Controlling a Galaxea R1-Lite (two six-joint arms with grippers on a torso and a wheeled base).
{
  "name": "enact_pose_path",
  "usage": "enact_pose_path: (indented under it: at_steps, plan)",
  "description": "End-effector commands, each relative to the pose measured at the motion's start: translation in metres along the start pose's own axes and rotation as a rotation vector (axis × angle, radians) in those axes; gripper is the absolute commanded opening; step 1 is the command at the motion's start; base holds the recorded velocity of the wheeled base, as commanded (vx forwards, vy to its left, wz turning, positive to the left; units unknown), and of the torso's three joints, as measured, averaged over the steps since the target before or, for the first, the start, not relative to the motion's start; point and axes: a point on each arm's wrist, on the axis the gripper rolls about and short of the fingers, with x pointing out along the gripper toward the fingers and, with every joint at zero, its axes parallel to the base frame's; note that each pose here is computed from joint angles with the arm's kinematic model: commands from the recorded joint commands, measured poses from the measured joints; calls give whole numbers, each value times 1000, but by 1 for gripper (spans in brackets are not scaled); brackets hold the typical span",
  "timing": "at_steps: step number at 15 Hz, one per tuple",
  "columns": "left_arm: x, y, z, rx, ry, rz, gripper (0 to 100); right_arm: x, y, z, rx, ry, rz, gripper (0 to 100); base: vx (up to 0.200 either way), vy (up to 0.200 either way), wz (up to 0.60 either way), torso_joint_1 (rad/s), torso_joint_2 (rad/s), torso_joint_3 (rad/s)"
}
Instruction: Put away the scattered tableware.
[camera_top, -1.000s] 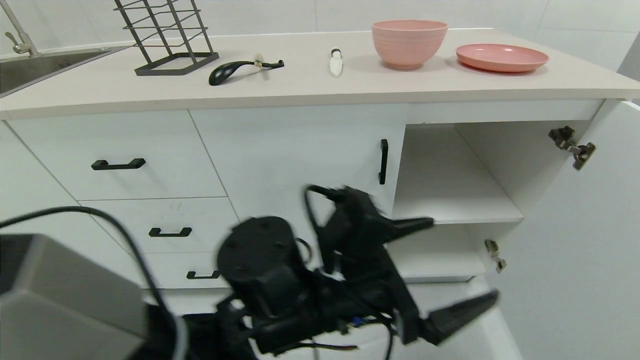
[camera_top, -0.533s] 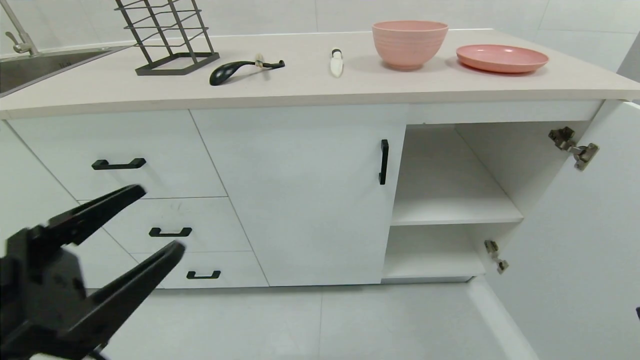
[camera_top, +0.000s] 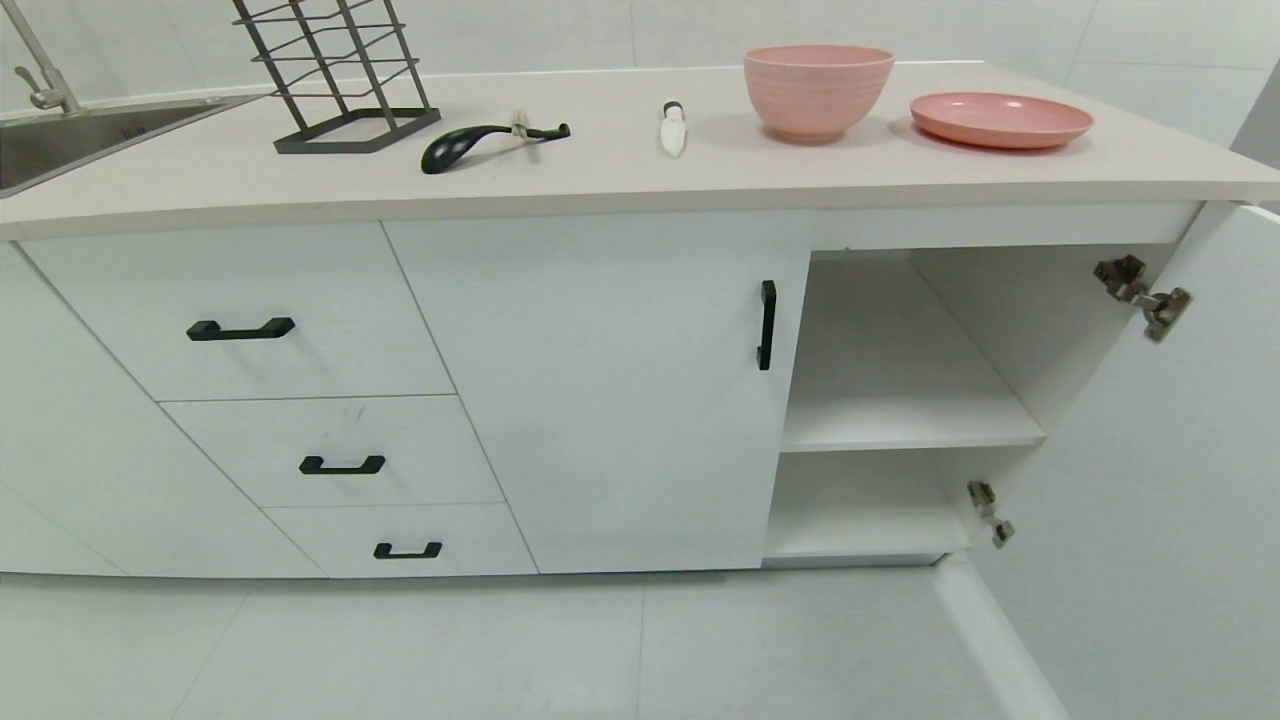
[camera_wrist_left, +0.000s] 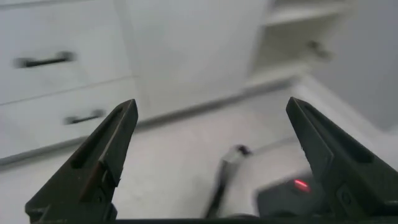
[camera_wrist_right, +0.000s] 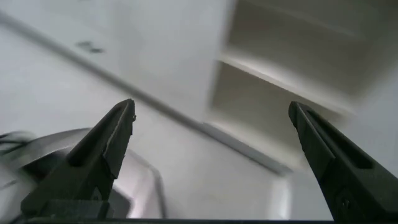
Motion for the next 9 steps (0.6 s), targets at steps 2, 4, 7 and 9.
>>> enact_pose_path:
  at_steps: [2, 4, 7, 9]
  plan:
    - [-9, 3, -11, 126, -100, 376, 100, -12, -1, -13, 60, 44, -421, 100, 0, 0, 0, 0, 0, 0]
    - [-9, 4, -13, 116, -81, 400, 100, -13, -2, -17, 163, 74, -511, 100, 0, 0, 0, 0, 0, 0]
    - [-9, 4, -15, 83, -70, 396, 100, -13, -2, -17, 214, 62, -520, 100, 0, 0, 0, 0, 0, 0]
    - [-9, 4, -15, -5, -88, 397, 100, -13, -2, -17, 218, 61, -521, 100, 0, 0, 0, 0, 0, 0]
